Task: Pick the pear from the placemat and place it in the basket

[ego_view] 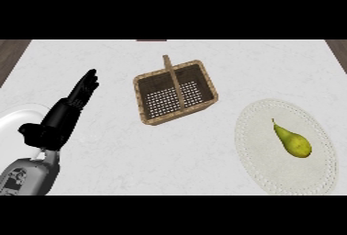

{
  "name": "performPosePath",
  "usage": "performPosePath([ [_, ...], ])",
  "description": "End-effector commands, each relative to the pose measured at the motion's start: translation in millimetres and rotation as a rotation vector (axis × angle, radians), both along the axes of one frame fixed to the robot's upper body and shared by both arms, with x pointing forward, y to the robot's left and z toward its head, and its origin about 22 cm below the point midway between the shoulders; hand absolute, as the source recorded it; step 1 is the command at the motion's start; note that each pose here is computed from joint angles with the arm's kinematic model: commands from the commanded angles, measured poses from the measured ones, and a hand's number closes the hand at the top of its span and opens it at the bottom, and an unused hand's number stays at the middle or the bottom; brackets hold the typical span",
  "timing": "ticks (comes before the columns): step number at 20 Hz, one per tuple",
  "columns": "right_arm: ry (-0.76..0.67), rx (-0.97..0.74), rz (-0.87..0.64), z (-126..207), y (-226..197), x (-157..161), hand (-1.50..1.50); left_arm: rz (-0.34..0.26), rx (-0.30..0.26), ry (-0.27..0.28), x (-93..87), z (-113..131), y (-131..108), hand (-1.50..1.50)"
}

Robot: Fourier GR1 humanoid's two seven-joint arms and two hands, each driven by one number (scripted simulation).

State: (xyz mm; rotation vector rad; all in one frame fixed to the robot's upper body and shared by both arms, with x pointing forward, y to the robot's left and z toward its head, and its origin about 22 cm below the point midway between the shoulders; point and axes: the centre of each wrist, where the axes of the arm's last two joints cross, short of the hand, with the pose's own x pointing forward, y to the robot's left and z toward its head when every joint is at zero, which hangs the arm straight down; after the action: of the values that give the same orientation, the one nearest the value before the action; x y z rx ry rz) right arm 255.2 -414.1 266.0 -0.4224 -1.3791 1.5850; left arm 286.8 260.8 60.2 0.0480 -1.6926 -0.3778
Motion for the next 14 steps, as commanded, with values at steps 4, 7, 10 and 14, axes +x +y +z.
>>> performPosePath([
  [4, 0.048, 0.097, 0.031, -30.1, -27.0, -2.2, -1.5, 0.005, 0.003, 0.009, -13.9, -22.7, 1.2, 0.0],
  [7, 0.052, 0.132, 0.025, -60.8, -1.1, 8.3, -1.5, -0.013, -0.003, 0.0, -7.8, -1.9, 0.4, 0.0],
  [10, 0.068, 0.157, 0.018, -85.6, -10.3, 11.9, -1.5, -0.004, -0.005, 0.007, -12.8, -20.7, 14.3, 0.0],
  [14, 0.062, 0.187, 0.019, -122.1, -3.0, 17.4, -1.5, -0.008, -0.006, 0.004, -7.0, -22.6, -12.0, 0.0],
])
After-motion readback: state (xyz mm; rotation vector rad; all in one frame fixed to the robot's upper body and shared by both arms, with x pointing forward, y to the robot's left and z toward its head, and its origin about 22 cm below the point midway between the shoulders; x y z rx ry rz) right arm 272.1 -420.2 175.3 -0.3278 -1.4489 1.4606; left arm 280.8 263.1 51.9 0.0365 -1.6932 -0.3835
